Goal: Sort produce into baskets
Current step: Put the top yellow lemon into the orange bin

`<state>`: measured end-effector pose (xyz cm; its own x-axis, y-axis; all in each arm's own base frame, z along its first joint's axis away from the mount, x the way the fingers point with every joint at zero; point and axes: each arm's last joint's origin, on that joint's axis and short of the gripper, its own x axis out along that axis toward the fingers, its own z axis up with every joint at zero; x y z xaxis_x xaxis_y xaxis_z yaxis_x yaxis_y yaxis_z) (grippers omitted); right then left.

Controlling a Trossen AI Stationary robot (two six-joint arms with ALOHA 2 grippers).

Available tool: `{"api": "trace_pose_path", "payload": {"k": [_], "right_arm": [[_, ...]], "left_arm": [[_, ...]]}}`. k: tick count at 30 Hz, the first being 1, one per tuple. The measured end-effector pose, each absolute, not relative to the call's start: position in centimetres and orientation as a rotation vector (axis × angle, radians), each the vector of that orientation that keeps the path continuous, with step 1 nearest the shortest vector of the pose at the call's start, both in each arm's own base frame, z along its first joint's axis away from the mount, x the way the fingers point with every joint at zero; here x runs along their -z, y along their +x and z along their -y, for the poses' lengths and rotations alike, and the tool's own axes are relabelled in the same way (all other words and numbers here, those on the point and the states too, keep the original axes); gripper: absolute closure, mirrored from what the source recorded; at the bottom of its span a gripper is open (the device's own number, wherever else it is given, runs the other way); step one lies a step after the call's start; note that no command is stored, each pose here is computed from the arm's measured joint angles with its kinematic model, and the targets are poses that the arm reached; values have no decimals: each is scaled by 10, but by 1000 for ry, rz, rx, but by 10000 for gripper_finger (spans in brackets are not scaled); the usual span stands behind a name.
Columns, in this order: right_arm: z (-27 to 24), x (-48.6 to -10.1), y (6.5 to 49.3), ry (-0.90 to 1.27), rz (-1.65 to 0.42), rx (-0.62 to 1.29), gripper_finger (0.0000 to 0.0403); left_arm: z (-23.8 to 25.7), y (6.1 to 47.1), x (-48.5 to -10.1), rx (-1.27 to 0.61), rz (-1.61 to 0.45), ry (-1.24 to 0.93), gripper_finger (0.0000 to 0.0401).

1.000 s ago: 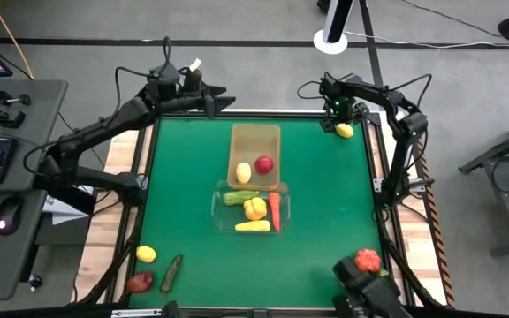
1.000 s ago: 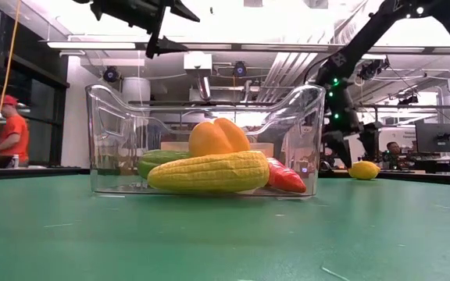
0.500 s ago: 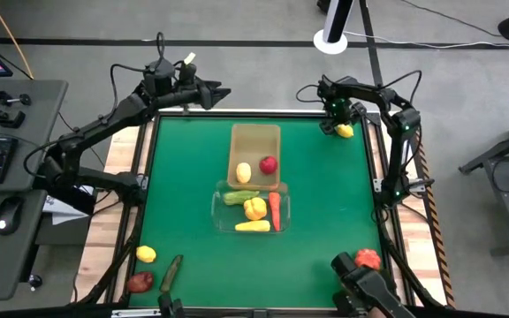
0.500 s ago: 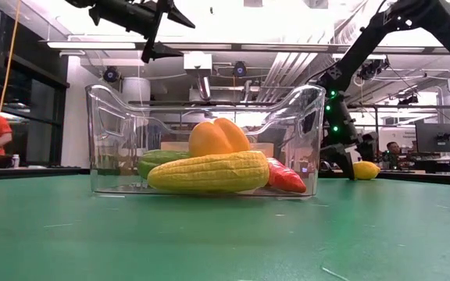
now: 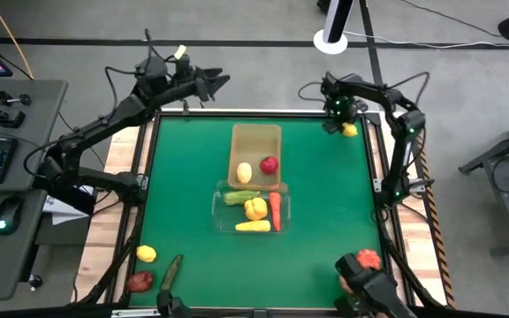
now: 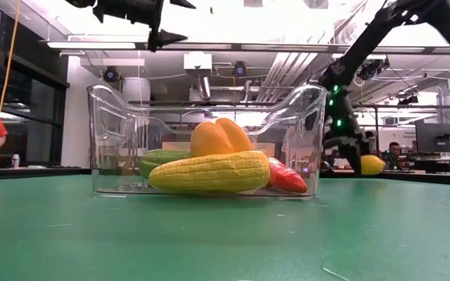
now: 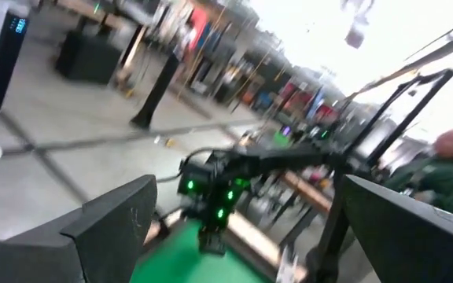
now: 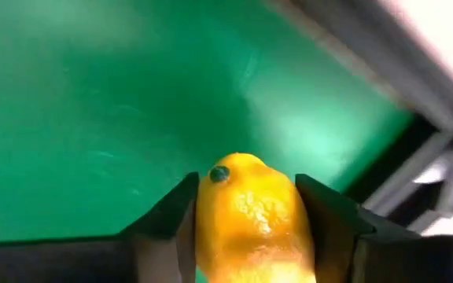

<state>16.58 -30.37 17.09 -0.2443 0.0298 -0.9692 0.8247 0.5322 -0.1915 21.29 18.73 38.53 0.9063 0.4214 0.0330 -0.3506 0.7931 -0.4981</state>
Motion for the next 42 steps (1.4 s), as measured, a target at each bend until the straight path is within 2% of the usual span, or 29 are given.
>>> {"api": "trace_pose_path", "payload": {"k": [4,9,13,16,23,28,33,42], "right_arm": [[297,-208,164,706,-1492,897,251],[281,-262,166,697,-1168,861,251],[261,-296,180,660,-936,754,239],[244,-307,199,635,-803,649,239],[196,-288,261,522,-663,405,238],[169,-270,290,496,-499,319,235],[157,-258,298,540,-379,320,234],[153,-254,299,669,-348,356,233]], "left_arm": [[-187,212,-394,-391,228,-477,13],[-186,213,-397,-376,257,-496,13],[-182,216,-397,-357,256,-509,13],[-177,220,-398,-334,252,-505,13],[-159,232,-403,-237,284,-520,13],[-142,241,-409,-148,327,-520,13],[-130,246,-413,-97,360,-540,13],[-126,248,-415,-105,387,-547,13]]}}
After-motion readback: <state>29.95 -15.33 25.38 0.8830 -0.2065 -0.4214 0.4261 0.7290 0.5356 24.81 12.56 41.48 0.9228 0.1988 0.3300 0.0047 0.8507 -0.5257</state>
